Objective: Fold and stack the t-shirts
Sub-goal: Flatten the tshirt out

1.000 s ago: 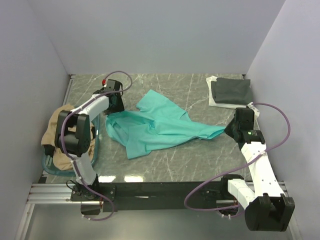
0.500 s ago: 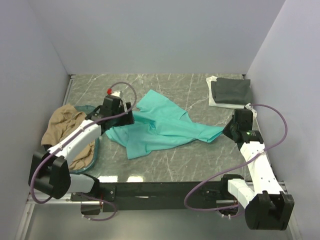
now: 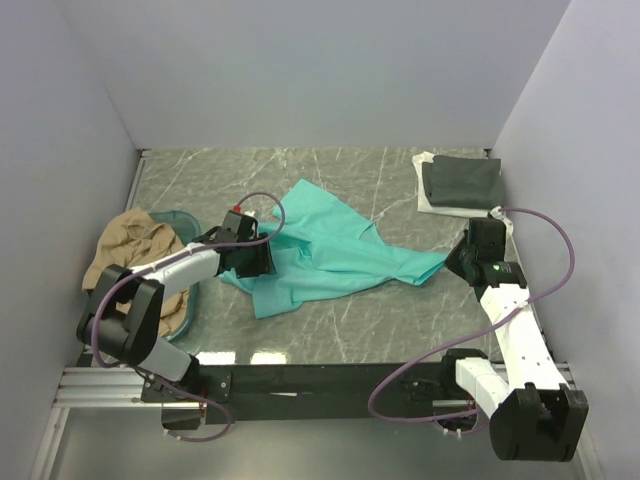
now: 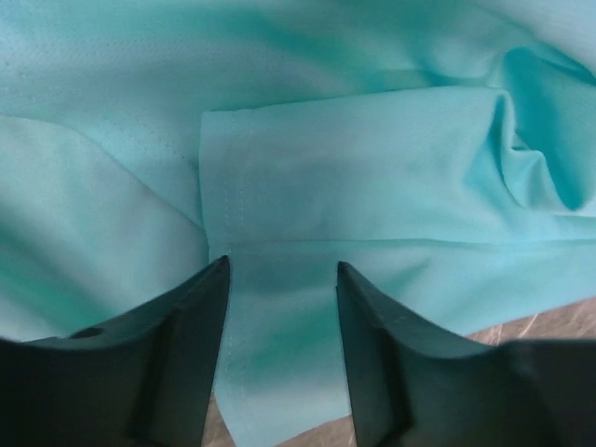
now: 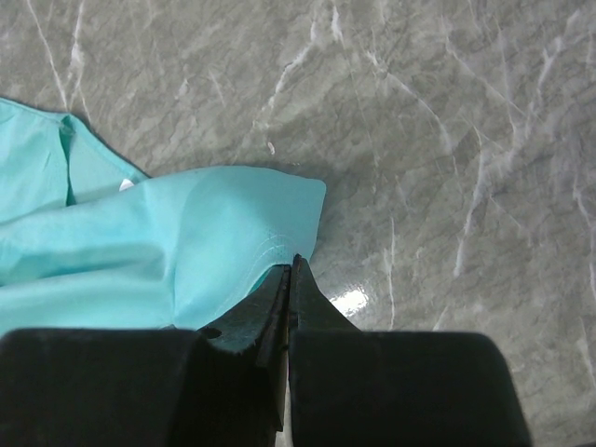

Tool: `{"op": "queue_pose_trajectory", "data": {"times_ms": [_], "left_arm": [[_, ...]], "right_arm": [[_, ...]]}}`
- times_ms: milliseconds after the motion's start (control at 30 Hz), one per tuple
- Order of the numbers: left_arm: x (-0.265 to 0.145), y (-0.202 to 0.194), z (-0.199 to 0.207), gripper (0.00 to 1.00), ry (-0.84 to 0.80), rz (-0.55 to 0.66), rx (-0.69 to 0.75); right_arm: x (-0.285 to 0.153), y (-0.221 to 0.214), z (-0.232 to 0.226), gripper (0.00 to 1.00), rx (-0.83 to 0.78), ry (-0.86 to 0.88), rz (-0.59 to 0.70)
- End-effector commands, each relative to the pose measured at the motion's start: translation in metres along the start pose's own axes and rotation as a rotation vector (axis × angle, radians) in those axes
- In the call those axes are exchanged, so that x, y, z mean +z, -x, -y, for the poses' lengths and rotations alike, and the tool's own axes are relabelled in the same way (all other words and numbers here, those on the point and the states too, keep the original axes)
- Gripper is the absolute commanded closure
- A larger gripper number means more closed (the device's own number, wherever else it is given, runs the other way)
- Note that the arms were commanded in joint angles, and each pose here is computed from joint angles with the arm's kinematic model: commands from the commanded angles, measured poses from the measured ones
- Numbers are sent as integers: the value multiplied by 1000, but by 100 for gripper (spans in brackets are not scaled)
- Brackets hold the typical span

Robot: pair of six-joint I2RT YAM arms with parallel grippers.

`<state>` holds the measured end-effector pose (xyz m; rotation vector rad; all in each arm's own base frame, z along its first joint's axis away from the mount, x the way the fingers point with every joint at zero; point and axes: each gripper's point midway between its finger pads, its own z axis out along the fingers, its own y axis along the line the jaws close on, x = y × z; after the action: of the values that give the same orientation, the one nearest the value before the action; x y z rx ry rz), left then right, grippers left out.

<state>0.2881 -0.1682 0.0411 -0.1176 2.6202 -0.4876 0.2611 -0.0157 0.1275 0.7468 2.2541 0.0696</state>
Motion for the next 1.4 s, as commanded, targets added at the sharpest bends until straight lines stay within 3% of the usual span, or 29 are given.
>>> {"op": "queue_pose_trajectory", "data": {"times_ms": [0,133,400,833,1100,1367], "left_arm": [[8,6,1,48,9,13,-23],[12,5,-11,51,77,21,-46],[5,16,-20,46,147,82,-69],[-12,35,-10,46,156,164,-48],[12,24,-16,47,187,88,-30],[19,31,-13,49,184,96,-15]], "right_arm": [[-2,6,0,100,13,6,39],[-4,6,0,100,14,7,42],[-3,8,-1,100,11,10,40],[-2,4,1,100,10,8,34],[-3,6,0,100,6,7,35],[-5,5,1,100,5,6,41]]}}
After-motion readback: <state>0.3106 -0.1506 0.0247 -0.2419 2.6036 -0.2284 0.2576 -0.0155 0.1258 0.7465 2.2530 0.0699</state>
